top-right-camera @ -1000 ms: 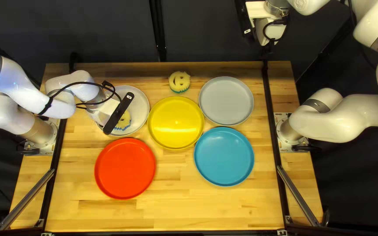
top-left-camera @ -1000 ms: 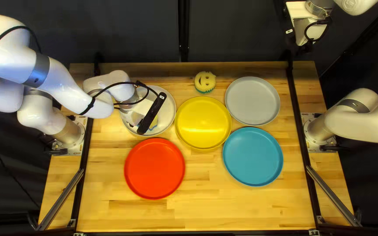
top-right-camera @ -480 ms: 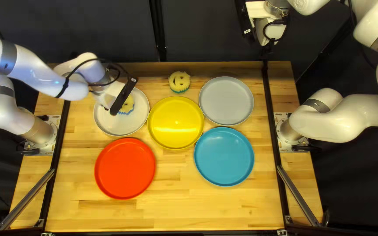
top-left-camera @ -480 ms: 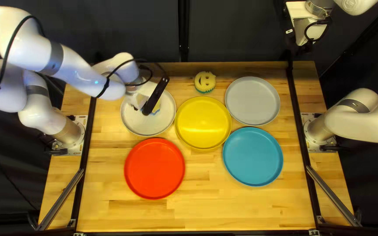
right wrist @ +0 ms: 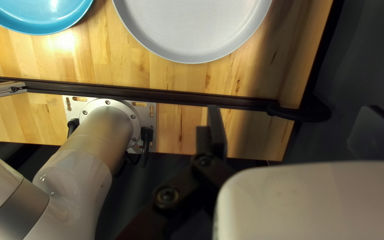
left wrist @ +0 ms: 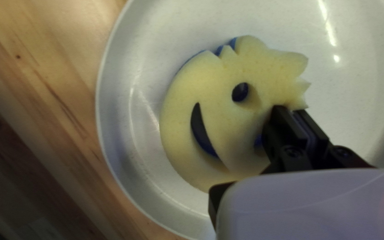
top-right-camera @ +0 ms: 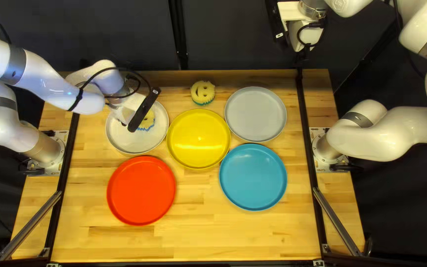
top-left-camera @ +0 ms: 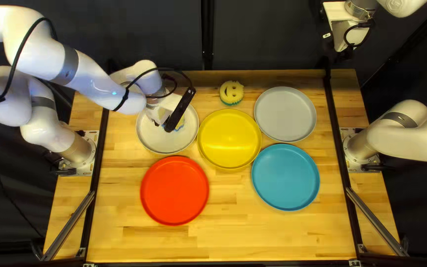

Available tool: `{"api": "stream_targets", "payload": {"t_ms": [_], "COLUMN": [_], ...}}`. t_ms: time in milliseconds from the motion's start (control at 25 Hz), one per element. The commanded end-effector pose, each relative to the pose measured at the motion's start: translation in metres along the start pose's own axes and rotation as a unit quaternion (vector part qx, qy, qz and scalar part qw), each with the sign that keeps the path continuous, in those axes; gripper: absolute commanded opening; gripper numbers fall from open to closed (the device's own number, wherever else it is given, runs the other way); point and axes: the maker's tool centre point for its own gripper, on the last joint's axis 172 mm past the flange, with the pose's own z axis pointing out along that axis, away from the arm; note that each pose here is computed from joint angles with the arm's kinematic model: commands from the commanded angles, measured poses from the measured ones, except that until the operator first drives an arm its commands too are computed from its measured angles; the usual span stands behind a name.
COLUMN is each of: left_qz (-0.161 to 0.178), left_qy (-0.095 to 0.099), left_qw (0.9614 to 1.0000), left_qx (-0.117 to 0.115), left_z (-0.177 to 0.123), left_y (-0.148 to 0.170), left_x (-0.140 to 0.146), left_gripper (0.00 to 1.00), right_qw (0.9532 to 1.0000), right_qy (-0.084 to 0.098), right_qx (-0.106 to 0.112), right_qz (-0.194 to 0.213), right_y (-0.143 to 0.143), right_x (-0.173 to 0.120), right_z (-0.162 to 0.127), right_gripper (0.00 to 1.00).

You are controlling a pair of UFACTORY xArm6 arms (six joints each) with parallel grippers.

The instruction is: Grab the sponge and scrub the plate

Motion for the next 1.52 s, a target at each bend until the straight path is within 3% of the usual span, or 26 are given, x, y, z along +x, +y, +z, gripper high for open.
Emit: {"api": "stream_targets", "payload": {"t_ms": [40, 160, 560, 720, 1040, 1320, 1520], "left_qz": [-0.001, 0.000, -0.008, -0.002, 0.020, 0.019, 0.011], "left_qy": [0.006, 0.008, 0.016, 0.018, 0.016, 0.005, -0.002], "left_qw": [1.0000, 1.0000, 0.9998, 0.9998, 0.9997, 0.9998, 0.9999], "left_qx": [0.001, 0.000, -0.001, 0.002, 0.003, -0.004, -0.003], "left_z": [0.002, 0.001, -0.016, -0.015, 0.000, 0.007, -0.003], "left_y": [0.020, 0.017, -0.055, -0.065, -0.025, 0.027, 0.043], "left_x": [0.008, 0.010, -0.006, 0.005, 0.019, -0.005, -0.019], "left_gripper": [0.00, 0.00, 0.00, 0.00, 0.00, 0.00, 0.00], "right_qw": [1.0000, 1.0000, 1.0000, 1.0000, 1.0000, 1.0000, 1.0000], "right_qy": [0.000, 0.000, 0.000, 0.000, 0.000, 0.000, 0.000], "right_qx": [0.000, 0.000, 0.000, 0.000, 0.000, 0.000, 0.000], "right_qz": [0.000, 0.000, 0.000, 0.000, 0.000, 0.000, 0.000], "right_y": [0.000, 0.000, 0.000, 0.000, 0.000, 0.000, 0.000], "right_x": [0.000, 0.000, 0.000, 0.000, 0.000, 0.000, 0.000], "right_z": [0.000, 0.000, 0.000, 0.000, 0.000, 0.000, 0.000], "right_gripper": [1.00, 1.00, 1.00, 1.00, 1.00, 1.00, 1.00]}}
